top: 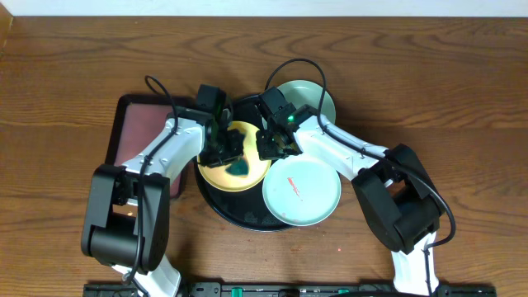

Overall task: Clean dirty plates on tray and stack at the side
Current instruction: 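Scrub the yellow plate with the sponge held in the left gripper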

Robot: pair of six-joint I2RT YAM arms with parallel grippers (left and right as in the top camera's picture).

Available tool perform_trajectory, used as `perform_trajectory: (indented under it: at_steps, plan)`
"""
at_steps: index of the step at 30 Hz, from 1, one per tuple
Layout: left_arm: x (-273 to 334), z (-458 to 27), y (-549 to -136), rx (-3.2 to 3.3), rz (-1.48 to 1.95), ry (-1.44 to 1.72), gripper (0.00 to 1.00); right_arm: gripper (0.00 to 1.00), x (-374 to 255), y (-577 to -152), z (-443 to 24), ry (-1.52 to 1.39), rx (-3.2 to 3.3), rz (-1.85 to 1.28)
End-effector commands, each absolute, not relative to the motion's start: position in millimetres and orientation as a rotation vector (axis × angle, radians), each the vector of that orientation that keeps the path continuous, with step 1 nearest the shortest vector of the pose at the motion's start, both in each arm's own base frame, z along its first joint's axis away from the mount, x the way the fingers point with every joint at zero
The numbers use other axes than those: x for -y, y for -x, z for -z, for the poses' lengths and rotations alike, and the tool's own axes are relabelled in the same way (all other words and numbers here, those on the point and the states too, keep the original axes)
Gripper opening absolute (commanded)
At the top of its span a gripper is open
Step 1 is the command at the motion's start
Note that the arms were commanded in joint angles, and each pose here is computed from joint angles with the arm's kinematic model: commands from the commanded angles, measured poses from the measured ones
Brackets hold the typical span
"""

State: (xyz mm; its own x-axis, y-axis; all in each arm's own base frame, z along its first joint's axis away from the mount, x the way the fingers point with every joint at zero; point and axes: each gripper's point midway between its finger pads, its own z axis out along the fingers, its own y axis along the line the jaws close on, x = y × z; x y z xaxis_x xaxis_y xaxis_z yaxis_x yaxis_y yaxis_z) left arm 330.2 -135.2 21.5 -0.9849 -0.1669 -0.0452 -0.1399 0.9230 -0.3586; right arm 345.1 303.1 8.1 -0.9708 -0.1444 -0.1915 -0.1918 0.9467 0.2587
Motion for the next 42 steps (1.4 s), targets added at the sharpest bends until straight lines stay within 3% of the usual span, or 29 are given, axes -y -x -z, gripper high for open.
perform_trajectory:
  at_steps: [1,5,10,15,21,24,29,34,42]
  plan:
    - [141,-19,-344,-2.947,0.582,0.147,0.07,0.01,-307,-339,-1,0.299,-2.950,-0.406]
    - [87,-13,-368,-2.839,0.133,0.409,0.07,0.01,-307,-339,-1,0.299,-2.950,-0.406]
    - [37,-12,-348,-2.780,-0.250,0.701,0.07,0.01,-307,-339,-1,0.299,-2.950,-0.406]
    - [49,-5,-309,-2.968,-0.223,0.692,0.07,0.01,-307,-339,-1,0.299,-2.949,-0.406]
    - [139,-15,-274,-3.237,0.568,0.192,0.07,0.01,-308,-340,-1,0.299,-2.947,-0.407]
    - [154,-21,-274,-3.215,0.718,0.143,0.08,0.01,-308,-340,-1,0.299,-2.947,-0.408]
    - [143,-14,-310,-3.087,0.568,0.140,0.08,0.01,-308,-340,-1,0.299,-2.947,-0.408]
    - [81,-7,-343,-2.916,0.028,0.481,0.07,0.01,-308,-340,-1,0.299,-2.947,-0.408]
    - [47,-49,-344,-2.893,-0.281,0.522,0.07,0.01,-306,-337,0,0.300,-2.959,-0.398]
